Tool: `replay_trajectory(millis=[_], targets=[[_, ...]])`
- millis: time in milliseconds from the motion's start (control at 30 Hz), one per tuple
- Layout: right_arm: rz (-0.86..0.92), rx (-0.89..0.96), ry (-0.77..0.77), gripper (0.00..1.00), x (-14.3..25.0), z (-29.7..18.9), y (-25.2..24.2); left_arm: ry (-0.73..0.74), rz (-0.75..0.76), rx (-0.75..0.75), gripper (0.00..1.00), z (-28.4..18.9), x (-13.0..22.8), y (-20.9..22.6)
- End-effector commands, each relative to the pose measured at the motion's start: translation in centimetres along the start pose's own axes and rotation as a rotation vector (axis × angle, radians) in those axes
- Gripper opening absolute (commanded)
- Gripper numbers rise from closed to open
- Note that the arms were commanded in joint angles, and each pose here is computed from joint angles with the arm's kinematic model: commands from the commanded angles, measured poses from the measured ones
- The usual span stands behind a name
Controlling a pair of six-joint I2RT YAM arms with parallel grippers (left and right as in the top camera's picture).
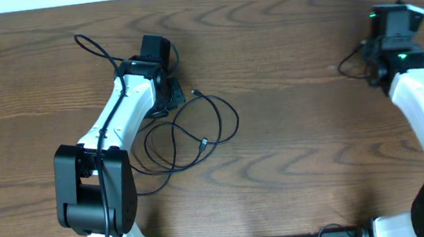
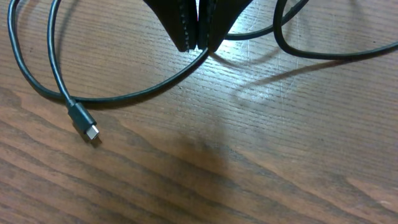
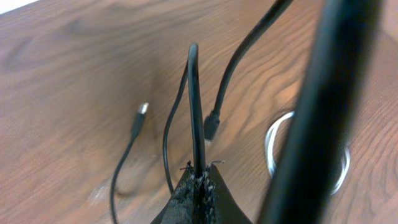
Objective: Untangle cables
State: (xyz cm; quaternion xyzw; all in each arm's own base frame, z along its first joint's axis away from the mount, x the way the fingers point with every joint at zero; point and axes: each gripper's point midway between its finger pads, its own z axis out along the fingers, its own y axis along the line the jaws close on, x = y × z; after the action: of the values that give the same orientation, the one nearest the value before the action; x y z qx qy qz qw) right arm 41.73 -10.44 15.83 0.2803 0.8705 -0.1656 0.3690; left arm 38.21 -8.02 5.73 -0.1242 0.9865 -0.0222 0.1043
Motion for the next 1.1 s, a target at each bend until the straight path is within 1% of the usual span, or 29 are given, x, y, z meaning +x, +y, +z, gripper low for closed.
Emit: replay_trajectory(millis=[0, 133, 200, 233, 267, 367, 400, 467, 533, 567, 700, 800, 900, 967, 1067], targets=[[0.079, 0.059, 0.033, 0.01, -0.1, 3.6, -3.4, 0.008, -0.006, -0.018, 0.08, 0.4, 0.3, 0.4], [0.138, -0.012, 0.139, 0.01, 1.8, 6.7, -4.6, 0.008, -0.006, -0.018, 0.07, 0.4, 0.3, 0.4], [0.17, -0.059, 0.211, 0.02, 3.3, 8.2, -5.0, 0.008, -0.006, -0.018, 0.08, 0.4, 0.3, 0.4], [0.183, -0.077, 0.24, 0.03, 3.9, 8.7, -5.2, 0.008, -0.005, -0.018, 0.08, 0.4, 0.3, 0.4], [0.197, -0.094, 0.271, 0.08, 4.6, 9.2, -5.4, 0.008, -0.006, -0.018, 0.08, 0.4, 0.3, 0.4], [0.23, -0.125, 0.341, 0.41, 6.4, 10.4, -5.9, 0.008, -0.006, -0.018, 0.08, 0.4, 0.3, 0.4], [0.239, -0.135, 0.359, 0.49, 6.8, 10.6, -6.0, 0.008, -0.006, -0.018, 0.08, 0.4, 0.3, 0.4], [0.257, -0.155, 0.392, 0.72, 7.5, 10.9, -6.1, 0.008, -0.006, -0.018, 0.08, 0.4, 0.3, 0.4], [0.269, -0.169, 0.41, 0.91, 7.8, 10.9, -6.2, 0.008, -0.006, -0.018, 0.08, 0.4, 0.3, 0.4], [0.273, -0.174, 0.414, 0.99, 7.9, 10.9, -6.3, 0.008, -0.006, -0.018, 0.08, 0.4, 0.3, 0.4], [0.273, -0.173, 0.426, 0.99, 8.0, 10.6, -6.3, 0.006, -0.005, -0.017, 0.08, 0.4, 0.2, 0.3], [0.268, -0.148, 0.439, 0.99, 7.4, 9.2, -6.9, 0.007, -0.005, -0.017, 0.08, 0.4, 0.2, 0.3], [0.25, -0.071, 0.434, 0.99, 4.9, 6.0, -8.7, 0.006, -0.005, -0.017, 0.08, 0.4, 0.2, 0.3], [0.24, -0.031, 0.438, 0.99, 3.4, 3.1, -9.9, 0.006, -0.006, -0.017, 0.08, 0.4, 0.2, 0.3], [0.25, -0.078, 0.46, 0.99, 3.0, 0.1, -9.6, 0.006, -0.005, -0.017, 0.08, 0.4, 0.2, 0.3]])
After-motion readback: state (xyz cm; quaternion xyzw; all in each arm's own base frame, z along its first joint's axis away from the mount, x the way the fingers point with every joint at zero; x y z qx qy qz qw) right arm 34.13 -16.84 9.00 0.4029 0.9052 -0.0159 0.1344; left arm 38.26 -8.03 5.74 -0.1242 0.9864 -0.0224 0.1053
